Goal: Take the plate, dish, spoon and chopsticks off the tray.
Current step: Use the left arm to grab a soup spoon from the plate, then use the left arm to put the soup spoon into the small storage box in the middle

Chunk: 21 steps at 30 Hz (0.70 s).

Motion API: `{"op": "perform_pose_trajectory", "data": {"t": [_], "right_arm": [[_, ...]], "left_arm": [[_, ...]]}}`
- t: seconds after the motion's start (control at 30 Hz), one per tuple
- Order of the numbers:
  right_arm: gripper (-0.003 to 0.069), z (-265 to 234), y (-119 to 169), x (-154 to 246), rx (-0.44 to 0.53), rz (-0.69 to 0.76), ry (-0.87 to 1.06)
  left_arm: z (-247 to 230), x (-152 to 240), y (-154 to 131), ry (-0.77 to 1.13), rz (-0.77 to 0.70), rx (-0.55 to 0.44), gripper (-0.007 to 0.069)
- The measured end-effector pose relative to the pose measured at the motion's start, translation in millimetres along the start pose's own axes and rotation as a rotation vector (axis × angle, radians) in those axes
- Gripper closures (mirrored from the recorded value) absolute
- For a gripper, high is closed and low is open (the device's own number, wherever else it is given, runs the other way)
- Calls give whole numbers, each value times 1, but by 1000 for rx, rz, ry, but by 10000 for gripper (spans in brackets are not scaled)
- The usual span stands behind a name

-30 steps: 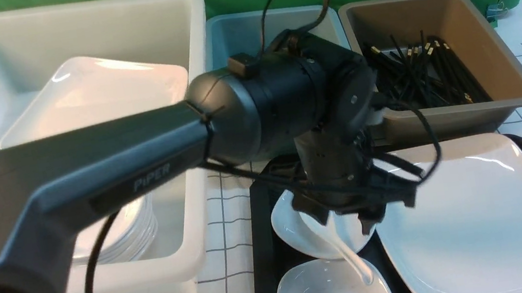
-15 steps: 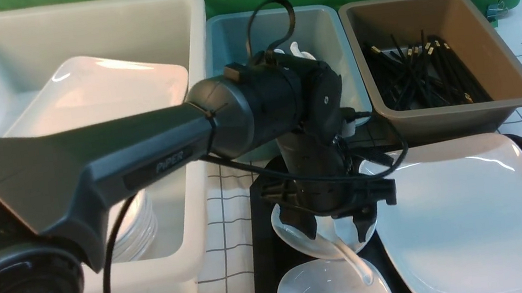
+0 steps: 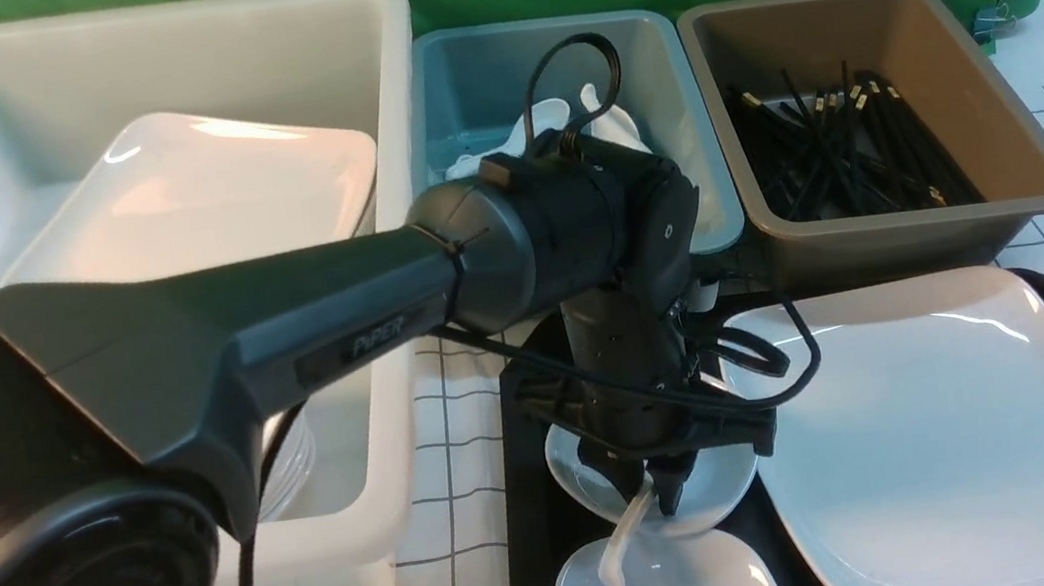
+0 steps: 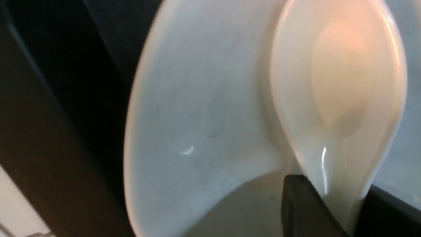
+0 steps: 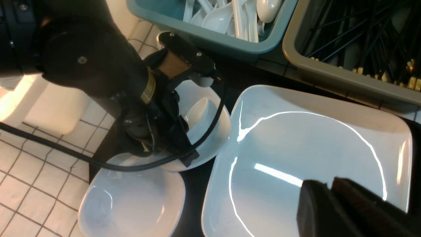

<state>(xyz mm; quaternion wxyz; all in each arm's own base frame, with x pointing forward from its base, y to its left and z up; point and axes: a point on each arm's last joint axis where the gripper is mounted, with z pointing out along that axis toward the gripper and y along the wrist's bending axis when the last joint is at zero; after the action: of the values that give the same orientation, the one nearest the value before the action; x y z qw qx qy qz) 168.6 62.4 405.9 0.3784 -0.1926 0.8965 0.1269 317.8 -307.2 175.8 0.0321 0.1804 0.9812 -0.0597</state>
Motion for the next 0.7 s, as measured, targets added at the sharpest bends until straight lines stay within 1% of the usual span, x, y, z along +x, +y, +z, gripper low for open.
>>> {"op": "perform_pose_trajectory", "data": {"t": [0.07,0.23,0.4,0.47,0.5,0.53,0.57,0.6,0.7], "right_arm": [[588,0,0,0,0,0,0],[587,0,0,0,0,-15,0],[587,0,2,0,-17,-117,-5],[587,-2,6,-1,-51,-223,-30],[587,-2,7,-1,-59,-232,-36],[587,-5,10,-4,-78,-293,-87],[587,-5,10,-5,-81,-297,-96],[587,-7,13,-12,-87,-307,-186],[587,-10,14,-24,-84,-276,-317]], "left_arm": [[-8,-1,-1,-11,17,5,510],[-56,-10,-10,-99,71,61,510],[-110,-19,-14,-266,110,115,510],[-138,-30,-7,-406,106,132,510],[-141,-32,-6,-425,105,133,510],[-156,-43,3,-536,87,142,510],[-156,-45,4,-547,84,142,510],[-166,-56,15,-658,65,149,510],[-174,-75,33,-822,37,154,510]]}}
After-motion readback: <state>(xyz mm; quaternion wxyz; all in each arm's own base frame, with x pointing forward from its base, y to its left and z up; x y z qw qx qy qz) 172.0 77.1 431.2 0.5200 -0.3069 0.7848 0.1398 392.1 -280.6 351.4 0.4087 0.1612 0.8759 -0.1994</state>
